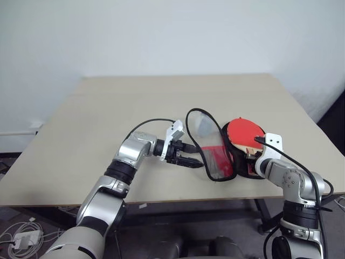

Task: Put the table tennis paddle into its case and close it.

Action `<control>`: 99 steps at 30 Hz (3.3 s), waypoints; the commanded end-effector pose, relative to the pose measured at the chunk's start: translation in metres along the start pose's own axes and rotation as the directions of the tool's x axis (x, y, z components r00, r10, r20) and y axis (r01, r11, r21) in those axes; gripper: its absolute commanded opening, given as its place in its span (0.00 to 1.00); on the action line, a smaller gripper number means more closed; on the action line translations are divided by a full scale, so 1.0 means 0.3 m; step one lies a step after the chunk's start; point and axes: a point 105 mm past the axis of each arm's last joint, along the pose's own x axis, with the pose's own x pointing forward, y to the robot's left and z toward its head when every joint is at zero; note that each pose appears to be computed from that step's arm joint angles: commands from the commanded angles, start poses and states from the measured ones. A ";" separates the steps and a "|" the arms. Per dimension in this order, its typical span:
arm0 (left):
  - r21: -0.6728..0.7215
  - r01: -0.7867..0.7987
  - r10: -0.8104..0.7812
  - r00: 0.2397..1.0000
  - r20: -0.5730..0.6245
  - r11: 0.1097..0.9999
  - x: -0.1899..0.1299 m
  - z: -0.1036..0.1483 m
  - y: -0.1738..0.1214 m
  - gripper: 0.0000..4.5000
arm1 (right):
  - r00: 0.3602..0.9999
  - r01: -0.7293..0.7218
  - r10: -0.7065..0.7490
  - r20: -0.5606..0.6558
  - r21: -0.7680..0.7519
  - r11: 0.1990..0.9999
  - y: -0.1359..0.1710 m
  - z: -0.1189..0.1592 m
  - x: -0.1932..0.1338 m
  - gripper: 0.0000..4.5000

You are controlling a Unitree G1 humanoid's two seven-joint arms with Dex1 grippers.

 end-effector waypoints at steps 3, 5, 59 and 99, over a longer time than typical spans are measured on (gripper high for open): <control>0.063 0.005 -0.006 1.000 0.017 0.998 -0.009 0.058 -0.012 0.92 | 0.999 -0.014 0.016 0.044 -0.034 0.999 0.020 0.037 -0.003 0.55; 0.063 0.003 -0.004 1.000 0.018 0.998 -0.011 0.060 -0.010 0.92 | 0.997 -0.028 0.031 0.066 -0.040 0.999 0.033 0.057 -0.006 0.70; -0.320 -0.269 0.281 0.960 -0.011 0.908 0.387 0.063 0.074 0.92 | 0.864 -0.192 0.336 0.375 -0.371 0.909 -0.013 0.234 -0.247 0.93; -0.789 0.003 -0.062 0.997 -0.044 0.615 0.671 0.101 -0.234 0.78 | 0.851 -0.065 0.180 0.493 -0.241 0.968 -0.077 0.290 -0.253 0.94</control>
